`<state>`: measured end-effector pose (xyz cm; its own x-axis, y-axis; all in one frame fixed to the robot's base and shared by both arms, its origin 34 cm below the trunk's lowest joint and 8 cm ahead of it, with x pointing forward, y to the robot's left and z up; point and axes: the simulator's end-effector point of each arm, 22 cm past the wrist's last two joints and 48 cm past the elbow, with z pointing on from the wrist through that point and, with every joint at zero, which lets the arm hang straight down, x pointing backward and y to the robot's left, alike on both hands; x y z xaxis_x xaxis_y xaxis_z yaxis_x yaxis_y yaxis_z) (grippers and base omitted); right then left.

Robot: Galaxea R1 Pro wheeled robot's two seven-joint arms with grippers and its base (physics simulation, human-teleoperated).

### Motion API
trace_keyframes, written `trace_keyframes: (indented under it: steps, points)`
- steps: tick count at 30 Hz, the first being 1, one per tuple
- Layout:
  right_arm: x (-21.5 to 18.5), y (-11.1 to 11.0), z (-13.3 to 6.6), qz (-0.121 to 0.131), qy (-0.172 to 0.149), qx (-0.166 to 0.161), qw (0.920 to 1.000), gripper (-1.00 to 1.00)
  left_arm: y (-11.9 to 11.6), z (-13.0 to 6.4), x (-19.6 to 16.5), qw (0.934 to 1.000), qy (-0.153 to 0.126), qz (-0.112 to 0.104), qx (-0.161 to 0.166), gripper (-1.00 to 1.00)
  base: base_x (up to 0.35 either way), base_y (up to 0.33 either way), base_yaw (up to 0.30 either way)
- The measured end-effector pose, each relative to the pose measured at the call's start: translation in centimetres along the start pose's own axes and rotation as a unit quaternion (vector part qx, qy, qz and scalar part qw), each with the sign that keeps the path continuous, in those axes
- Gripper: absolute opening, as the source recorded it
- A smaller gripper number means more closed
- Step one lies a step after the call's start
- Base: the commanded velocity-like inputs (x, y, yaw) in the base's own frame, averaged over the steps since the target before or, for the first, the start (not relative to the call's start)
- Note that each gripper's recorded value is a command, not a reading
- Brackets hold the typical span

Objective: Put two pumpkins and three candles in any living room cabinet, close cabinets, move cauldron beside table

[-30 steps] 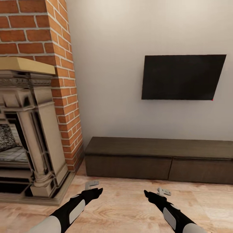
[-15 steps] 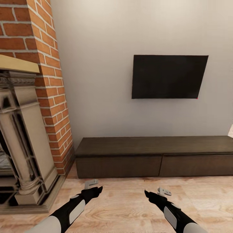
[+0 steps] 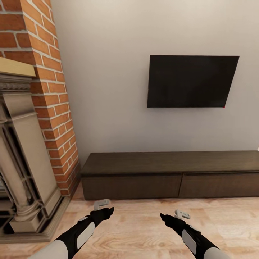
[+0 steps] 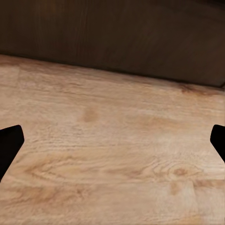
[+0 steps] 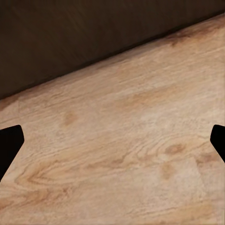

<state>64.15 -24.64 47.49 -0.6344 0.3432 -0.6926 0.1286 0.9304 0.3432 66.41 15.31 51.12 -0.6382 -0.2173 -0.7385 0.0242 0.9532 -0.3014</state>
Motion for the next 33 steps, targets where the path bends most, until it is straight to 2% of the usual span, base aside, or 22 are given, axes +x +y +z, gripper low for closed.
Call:
trace_keyframes:
  steps: [20, 33]
  points:
    - [-0.08, 0.23, 0.13, -0.004, -0.004, -0.004, 1.0000, 1.00, 0.20, 0.12, 0.37, 1.0000, 0.004, -0.001, -0.002, 1.00, 0.244, -0.040, 0.000]
    - [-0.08, 0.22, 0.13, -0.004, -0.004, -0.004, 1.0000, 1.00, 0.15, 0.13, 0.31, 1.0000, 0.003, -0.001, -0.001, 1.00, 0.215, -0.134, 0.000]
